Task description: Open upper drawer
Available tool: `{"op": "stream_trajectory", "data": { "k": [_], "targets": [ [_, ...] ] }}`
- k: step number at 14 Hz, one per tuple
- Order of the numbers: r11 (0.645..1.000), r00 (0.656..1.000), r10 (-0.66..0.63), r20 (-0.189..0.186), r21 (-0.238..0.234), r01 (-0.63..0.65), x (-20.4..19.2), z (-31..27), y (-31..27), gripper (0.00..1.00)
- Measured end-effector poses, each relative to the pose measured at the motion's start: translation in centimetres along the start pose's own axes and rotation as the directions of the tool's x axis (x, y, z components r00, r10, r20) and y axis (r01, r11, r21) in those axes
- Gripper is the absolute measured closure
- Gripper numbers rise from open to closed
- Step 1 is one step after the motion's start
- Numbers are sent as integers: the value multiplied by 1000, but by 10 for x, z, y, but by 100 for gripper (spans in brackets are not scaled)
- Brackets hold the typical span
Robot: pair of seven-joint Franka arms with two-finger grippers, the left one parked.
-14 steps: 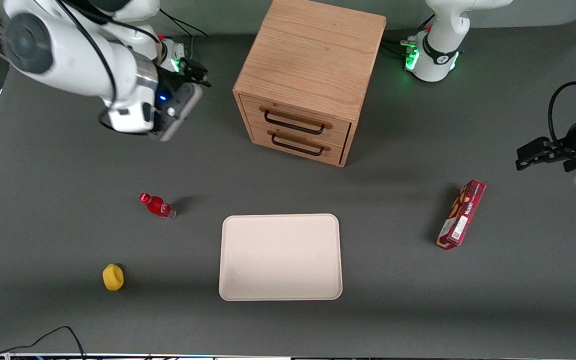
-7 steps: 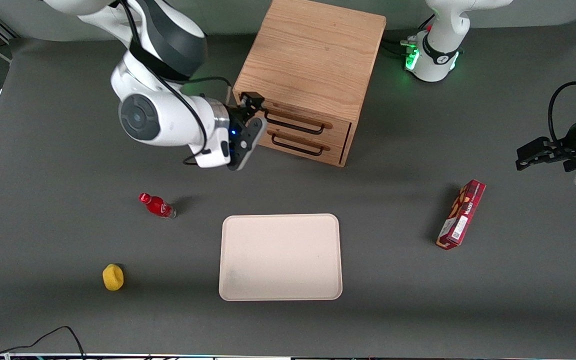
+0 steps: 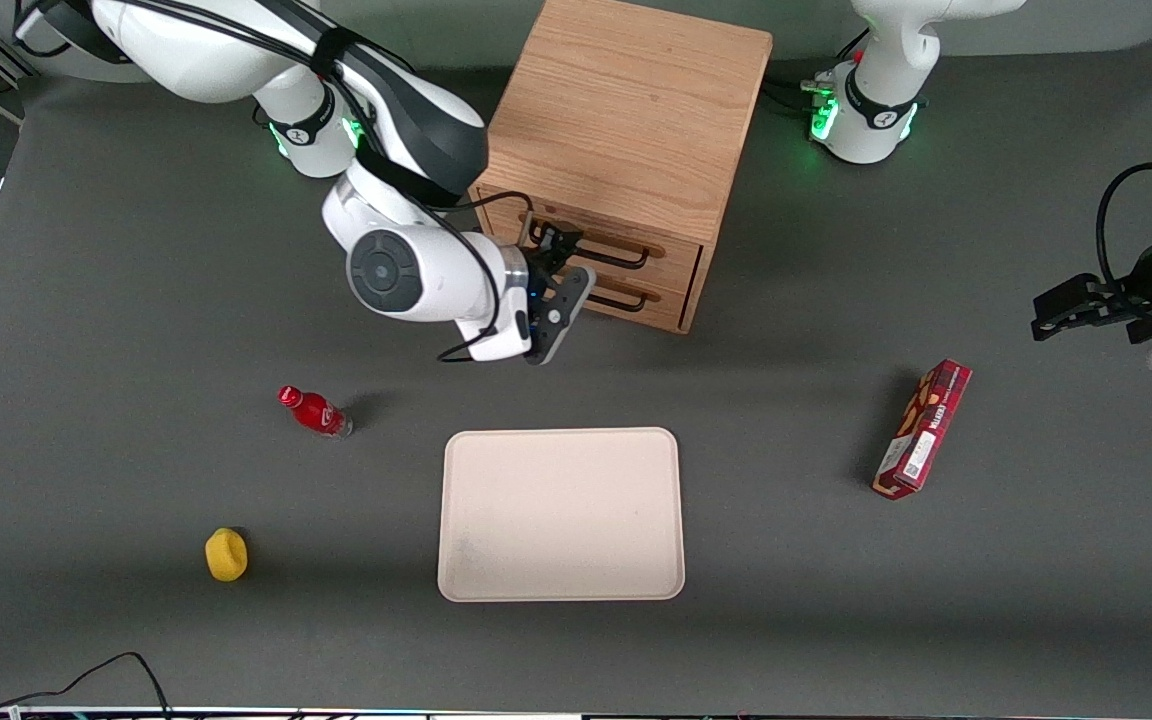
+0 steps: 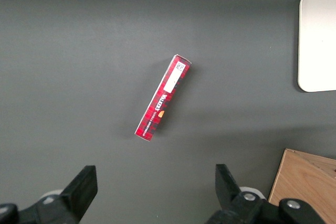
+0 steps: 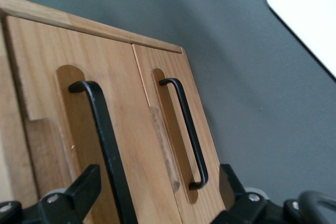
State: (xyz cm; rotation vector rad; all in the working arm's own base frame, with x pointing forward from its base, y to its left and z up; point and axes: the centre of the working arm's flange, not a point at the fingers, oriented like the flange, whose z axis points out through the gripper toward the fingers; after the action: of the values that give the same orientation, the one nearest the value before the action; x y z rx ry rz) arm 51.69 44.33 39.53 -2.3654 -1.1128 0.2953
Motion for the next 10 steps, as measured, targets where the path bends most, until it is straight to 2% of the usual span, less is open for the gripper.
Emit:
{"op": "stream_trajectory", "data": {
  "k": [3, 10],
  "targets": [
    [1000, 1000, -1, 19, 11, 1, 3, 16, -4, 0],
    [1000, 999, -8, 32, 21, 7, 4, 24, -10, 0]
  ]
}}
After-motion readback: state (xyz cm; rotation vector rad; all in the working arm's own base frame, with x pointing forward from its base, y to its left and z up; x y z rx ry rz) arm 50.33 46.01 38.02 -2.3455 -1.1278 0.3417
